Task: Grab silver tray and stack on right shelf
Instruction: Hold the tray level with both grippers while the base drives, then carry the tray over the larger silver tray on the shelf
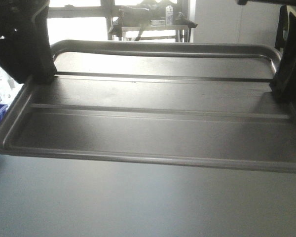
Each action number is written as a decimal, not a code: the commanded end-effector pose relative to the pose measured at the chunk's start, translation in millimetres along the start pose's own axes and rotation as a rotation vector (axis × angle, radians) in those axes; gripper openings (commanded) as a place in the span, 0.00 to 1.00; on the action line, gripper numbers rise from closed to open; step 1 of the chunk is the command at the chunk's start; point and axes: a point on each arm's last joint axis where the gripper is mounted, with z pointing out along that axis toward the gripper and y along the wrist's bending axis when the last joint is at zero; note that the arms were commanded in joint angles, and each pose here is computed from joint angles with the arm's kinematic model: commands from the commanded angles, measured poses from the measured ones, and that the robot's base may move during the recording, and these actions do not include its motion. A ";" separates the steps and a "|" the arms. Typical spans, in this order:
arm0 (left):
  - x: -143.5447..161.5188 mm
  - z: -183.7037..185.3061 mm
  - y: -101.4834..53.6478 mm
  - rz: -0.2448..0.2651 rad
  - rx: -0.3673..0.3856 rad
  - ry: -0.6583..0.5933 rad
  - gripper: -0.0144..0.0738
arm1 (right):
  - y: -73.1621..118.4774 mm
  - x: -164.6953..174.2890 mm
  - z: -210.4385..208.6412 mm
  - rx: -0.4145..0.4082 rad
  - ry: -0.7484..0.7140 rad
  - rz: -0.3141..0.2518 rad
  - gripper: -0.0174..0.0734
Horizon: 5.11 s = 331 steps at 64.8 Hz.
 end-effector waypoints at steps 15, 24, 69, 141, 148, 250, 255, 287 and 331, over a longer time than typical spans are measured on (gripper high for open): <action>-8.8 -16.5 4.2 0.012 -0.006 -0.080 0.06 | -2.9 -6.9 -11.6 0.010 -0.054 -0.036 0.25; -8.7 -16.5 4.1 0.010 -0.005 -0.079 0.06 | -2.9 -6.9 -11.6 0.010 -0.054 -0.036 0.25; -8.7 -16.5 4.0 0.010 -0.005 -0.079 0.06 | -2.9 -6.9 -11.6 0.010 -0.054 -0.036 0.25; -9.1 -16.5 4.4 0.013 -0.009 -0.083 0.06 | -2.9 -7.0 -11.6 0.010 -0.054 -0.036 0.25; -9.1 -16.5 4.4 0.013 -0.009 -0.083 0.06 | -2.9 -7.0 -11.6 0.010 -0.054 -0.036 0.25; -9.1 -16.5 4.4 0.013 -0.009 -0.083 0.06 | -3.0 -6.9 -11.6 0.011 -0.054 -0.036 0.25; -9.1 -16.5 4.4 0.013 -0.009 -0.083 0.06 | -3.0 -6.9 -11.6 0.011 -0.054 -0.036 0.25; -9.1 -16.5 4.4 0.013 -0.009 -0.083 0.06 | -3.0 -6.9 -11.6 0.011 -0.054 -0.036 0.25; -13.9 -17.9 1.1 0.022 0.027 -0.132 0.06 | -0.3 -13.9 -14.0 -0.011 -0.120 -0.071 0.25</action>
